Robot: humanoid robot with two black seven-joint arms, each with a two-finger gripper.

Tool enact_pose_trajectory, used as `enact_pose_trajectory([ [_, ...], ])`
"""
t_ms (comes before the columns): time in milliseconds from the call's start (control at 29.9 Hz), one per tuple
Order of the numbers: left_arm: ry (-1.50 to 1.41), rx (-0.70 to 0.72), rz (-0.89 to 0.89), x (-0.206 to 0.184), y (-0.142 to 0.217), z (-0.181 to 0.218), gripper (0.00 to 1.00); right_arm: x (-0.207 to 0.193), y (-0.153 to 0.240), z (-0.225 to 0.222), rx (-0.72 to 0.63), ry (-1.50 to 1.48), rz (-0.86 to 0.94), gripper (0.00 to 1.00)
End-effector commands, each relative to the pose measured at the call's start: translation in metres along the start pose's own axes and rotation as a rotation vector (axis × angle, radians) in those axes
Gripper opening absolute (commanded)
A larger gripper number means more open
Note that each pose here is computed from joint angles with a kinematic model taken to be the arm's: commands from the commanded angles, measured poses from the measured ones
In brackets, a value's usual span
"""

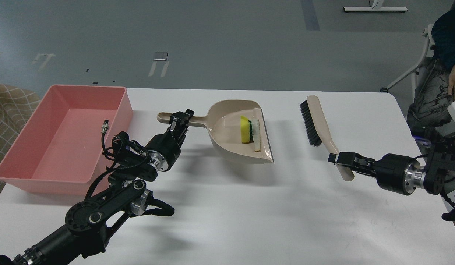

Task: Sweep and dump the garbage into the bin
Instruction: 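Lift the dustpan with the left gripper over the pink bin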

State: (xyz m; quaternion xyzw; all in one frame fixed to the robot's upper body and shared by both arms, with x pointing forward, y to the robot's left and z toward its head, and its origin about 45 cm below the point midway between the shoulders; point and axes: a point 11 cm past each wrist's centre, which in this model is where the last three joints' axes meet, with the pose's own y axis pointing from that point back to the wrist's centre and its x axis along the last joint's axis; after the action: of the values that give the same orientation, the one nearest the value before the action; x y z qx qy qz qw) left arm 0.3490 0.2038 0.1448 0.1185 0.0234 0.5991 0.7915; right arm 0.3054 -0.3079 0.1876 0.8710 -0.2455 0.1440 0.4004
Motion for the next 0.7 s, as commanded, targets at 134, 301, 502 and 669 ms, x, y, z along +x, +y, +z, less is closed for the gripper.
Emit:
enact_pose_trajectory([
  [134, 0.129, -0.071, 0.013, 0.010, -0.002, 0.037, 0.00, -0.009, 0.000, 0.006, -0.010, -0.018, -0.016, 0.00],
  [301, 0.162, -0.132, 0.031, 0.033, 0.005, 0.072, 0.00, -0.016, -0.002, 0.007, -0.007, -0.029, -0.029, 0.00],
  [502, 0.171, -0.217, 0.075, 0.085, 0.029, 0.123, 0.00, -0.020, -0.003, 0.008, -0.006, -0.034, -0.036, 0.00],
  [669, 0.185, -0.258, 0.153, 0.137, 0.055, 0.148, 0.00, -0.020, -0.003, 0.007, -0.002, -0.034, -0.036, 0.00],
])
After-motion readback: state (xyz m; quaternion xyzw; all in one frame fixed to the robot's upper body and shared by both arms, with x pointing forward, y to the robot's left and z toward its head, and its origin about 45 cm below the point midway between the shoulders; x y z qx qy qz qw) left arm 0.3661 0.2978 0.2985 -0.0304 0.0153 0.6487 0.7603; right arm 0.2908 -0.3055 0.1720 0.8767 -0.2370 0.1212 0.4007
